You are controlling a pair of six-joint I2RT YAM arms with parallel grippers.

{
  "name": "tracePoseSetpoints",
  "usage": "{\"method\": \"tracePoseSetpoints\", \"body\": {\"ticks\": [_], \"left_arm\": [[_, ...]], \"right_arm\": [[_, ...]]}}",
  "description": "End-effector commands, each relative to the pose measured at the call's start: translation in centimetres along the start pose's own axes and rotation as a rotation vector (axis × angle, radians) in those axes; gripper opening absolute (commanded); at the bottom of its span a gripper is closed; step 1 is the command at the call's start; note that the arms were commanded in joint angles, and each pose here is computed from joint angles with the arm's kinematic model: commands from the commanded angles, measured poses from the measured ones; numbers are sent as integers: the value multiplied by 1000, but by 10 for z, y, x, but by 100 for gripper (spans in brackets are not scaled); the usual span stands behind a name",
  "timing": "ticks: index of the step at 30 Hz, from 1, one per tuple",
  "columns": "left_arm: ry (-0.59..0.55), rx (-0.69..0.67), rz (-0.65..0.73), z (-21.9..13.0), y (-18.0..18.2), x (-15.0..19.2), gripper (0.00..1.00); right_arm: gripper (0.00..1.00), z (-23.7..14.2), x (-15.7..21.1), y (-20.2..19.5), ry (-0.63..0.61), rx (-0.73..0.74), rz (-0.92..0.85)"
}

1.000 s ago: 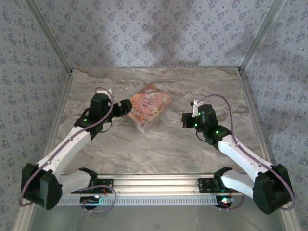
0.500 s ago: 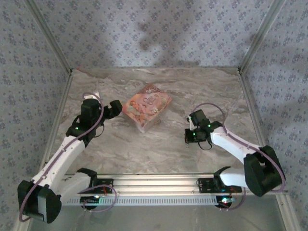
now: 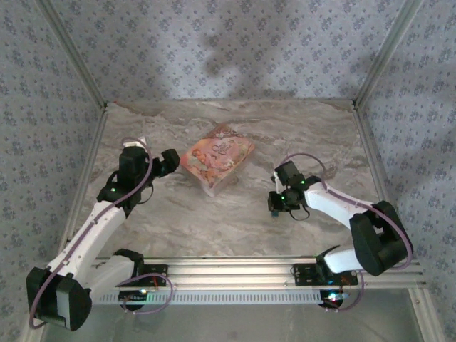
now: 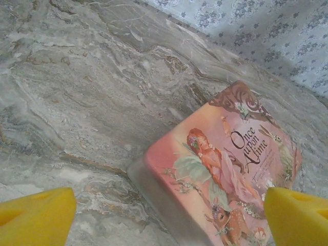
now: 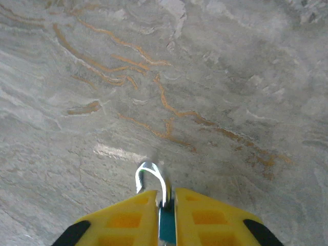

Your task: Unlock the padlock with the key

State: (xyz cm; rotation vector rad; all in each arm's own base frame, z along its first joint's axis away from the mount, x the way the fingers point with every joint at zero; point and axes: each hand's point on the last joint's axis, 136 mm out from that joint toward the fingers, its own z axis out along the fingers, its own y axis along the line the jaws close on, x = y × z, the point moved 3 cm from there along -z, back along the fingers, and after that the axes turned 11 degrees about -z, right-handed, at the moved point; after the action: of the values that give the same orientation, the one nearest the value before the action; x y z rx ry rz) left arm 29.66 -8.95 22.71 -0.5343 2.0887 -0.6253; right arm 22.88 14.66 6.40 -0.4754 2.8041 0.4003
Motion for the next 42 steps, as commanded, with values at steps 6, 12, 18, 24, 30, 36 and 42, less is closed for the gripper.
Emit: {"method": "tracePoseSetpoints", "body": {"ticks": [6, 12, 18, 24, 30, 36, 42], "left_arm": [[-36, 19, 28, -13, -9, -16, 95], [-108, -7, 54, -23, -9, -37, 95], [-275, -130, 126, -40, 10, -67, 98], [-455, -253, 227, -48, 38, -84, 98], [-515, -351, 318, -36, 75, -73, 98], [-461, -421, 372, -20, 107, -51, 98], [-395, -421, 363, -3, 127, -34, 98]], "right_arm": [[34, -45, -35, 1, -182, 40, -37], [43, -90, -66, -20, -386, 154, -36], [60, -144, -89, -53, -627, 329, -23], [94, -169, -91, -99, -794, 485, 75], [100, -147, -74, -146, -825, 598, 143], [100, -115, -64, -174, -796, 609, 172], [100, -98, -72, -184, -821, 617, 139]]}}
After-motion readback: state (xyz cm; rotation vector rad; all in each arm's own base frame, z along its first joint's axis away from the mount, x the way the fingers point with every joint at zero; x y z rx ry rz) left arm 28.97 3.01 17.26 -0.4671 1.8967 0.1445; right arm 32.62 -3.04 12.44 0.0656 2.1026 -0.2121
